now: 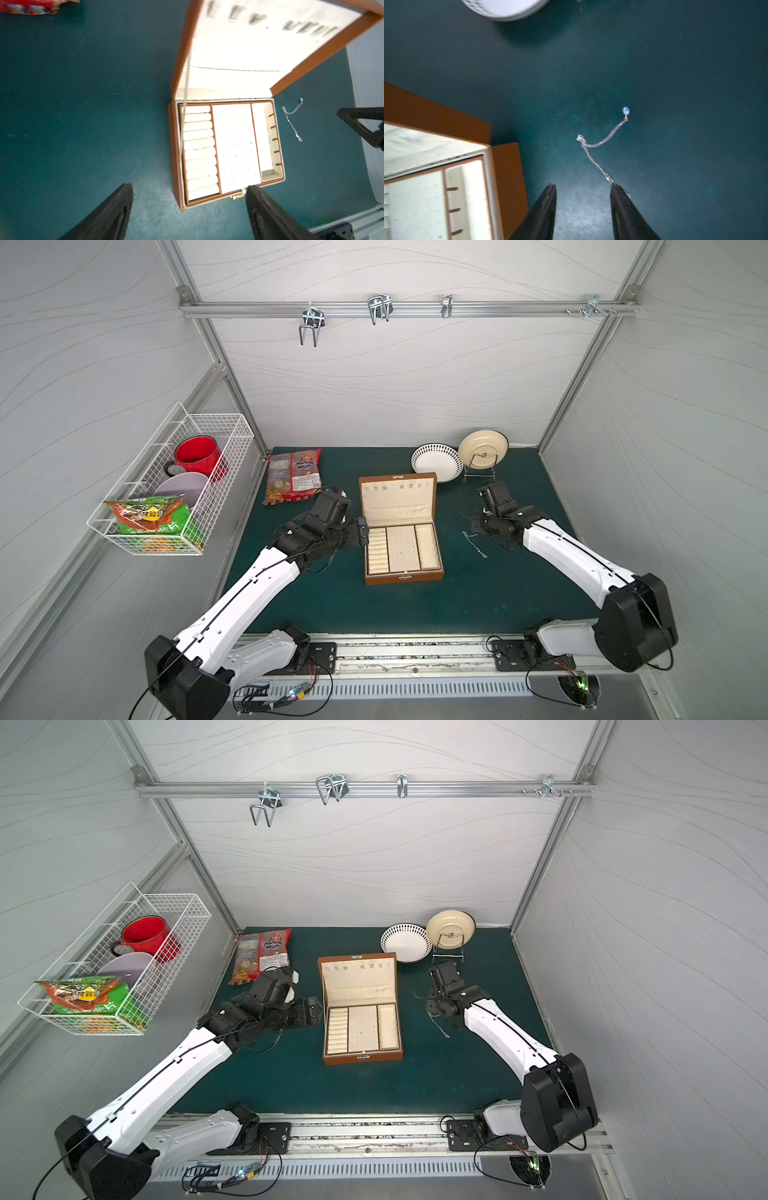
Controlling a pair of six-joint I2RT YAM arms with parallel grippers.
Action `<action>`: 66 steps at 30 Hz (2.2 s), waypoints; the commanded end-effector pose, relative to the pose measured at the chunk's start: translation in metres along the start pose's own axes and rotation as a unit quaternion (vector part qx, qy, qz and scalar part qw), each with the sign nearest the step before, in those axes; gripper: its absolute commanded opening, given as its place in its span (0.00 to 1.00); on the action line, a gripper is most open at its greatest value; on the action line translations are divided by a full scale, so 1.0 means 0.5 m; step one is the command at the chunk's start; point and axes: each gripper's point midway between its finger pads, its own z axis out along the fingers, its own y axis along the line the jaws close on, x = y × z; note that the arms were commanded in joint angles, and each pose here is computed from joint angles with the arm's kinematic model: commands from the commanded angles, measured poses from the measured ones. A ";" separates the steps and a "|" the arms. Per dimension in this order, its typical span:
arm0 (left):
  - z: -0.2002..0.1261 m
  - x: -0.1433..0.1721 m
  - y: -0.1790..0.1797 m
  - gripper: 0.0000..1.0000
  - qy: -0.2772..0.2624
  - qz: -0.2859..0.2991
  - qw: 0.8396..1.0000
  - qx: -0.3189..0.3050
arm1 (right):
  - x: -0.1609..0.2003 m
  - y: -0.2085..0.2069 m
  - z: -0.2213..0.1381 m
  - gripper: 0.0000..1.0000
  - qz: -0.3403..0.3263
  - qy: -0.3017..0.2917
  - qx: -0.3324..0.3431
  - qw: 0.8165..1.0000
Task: Put jewelry chain into jewelry box
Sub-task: Pick up the necklace from the center of the board.
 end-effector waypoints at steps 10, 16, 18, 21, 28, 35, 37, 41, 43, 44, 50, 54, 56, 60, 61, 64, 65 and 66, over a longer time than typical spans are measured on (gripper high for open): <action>0.009 -0.014 -0.080 0.90 -0.005 0.035 0.999 0.040 | 0.103 -0.067 0.081 0.48 0.023 0.104 0.007 0.994; 0.008 -0.003 -0.071 0.91 -0.004 0.037 0.999 0.037 | 0.122 -0.056 0.111 0.49 0.027 0.125 -0.006 0.992; 0.009 -0.001 -0.068 0.91 -0.004 0.037 0.999 0.036 | 0.132 -0.051 0.118 0.50 0.023 0.135 -0.010 0.990; 0.012 0.003 -0.066 0.91 -0.001 0.036 0.999 0.035 | 0.155 -0.036 0.128 0.49 0.008 0.153 -0.013 0.988; 0.011 0.006 -0.063 0.91 -0.001 0.033 0.999 0.034 | 0.215 0.031 0.127 0.49 -0.032 0.179 -0.022 0.983; 0.007 0.012 -0.055 0.91 -0.003 0.030 0.999 0.032 | 0.241 0.098 0.078 0.49 -0.067 0.174 -0.039 0.982; 0.005 0.012 -0.055 0.90 -0.004 0.030 0.999 0.032 | 0.233 0.095 0.067 0.49 -0.066 0.166 -0.033 0.983; 0.003 0.013 -0.052 0.91 -0.005 0.030 0.999 0.030 | 0.190 0.078 0.033 0.48 -0.074 0.125 -0.011 0.989; 0.002 0.013 -0.050 0.91 -0.006 0.029 0.999 0.028 | 0.167 0.063 0.022 0.48 -0.071 0.108 0.003 0.992; 0.002 0.013 -0.050 0.91 -0.007 0.028 0.999 0.028 | 0.157 0.054 0.020 0.47 -0.063 0.105 0.006 0.992; 0.002 0.018 -0.045 0.91 -0.006 0.026 0.999 0.027 | 0.156 0.034 0.045 0.42 -0.045 0.125 0.024 0.991; 0.000 0.017 -0.042 0.91 -0.008 0.027 0.999 0.024 | 0.187 0.039 0.074 0.38 -0.051 0.150 0.030 0.987; -0.002 0.017 -0.041 0.91 -0.009 0.028 0.999 0.024 | 0.202 0.039 0.084 0.35 -0.054 0.160 0.035 0.985; -0.005 0.017 -0.038 0.91 -0.011 0.029 0.999 0.021 | 0.233 0.040 0.099 0.30 -0.058 0.178 0.041 0.982; -0.004 0.018 -0.038 0.91 -0.010 0.030 0.999 0.020 | 0.240 0.041 0.103 0.30 -0.060 0.181 0.042 0.981; -0.005 0.018 -0.037 0.91 -0.010 0.029 0.999 0.019 | 0.254 0.038 0.114 0.29 -0.065 0.190 0.053 0.978; -0.005 0.018 -0.037 0.91 -0.010 0.030 0.999 0.019 | 0.258 0.038 0.116 0.27 -0.066 0.193 0.055 0.977; -0.005 0.018 -0.037 0.91 -0.011 0.030 0.999 0.019 | 0.263 0.037 0.120 0.26 -0.068 0.196 0.058 0.976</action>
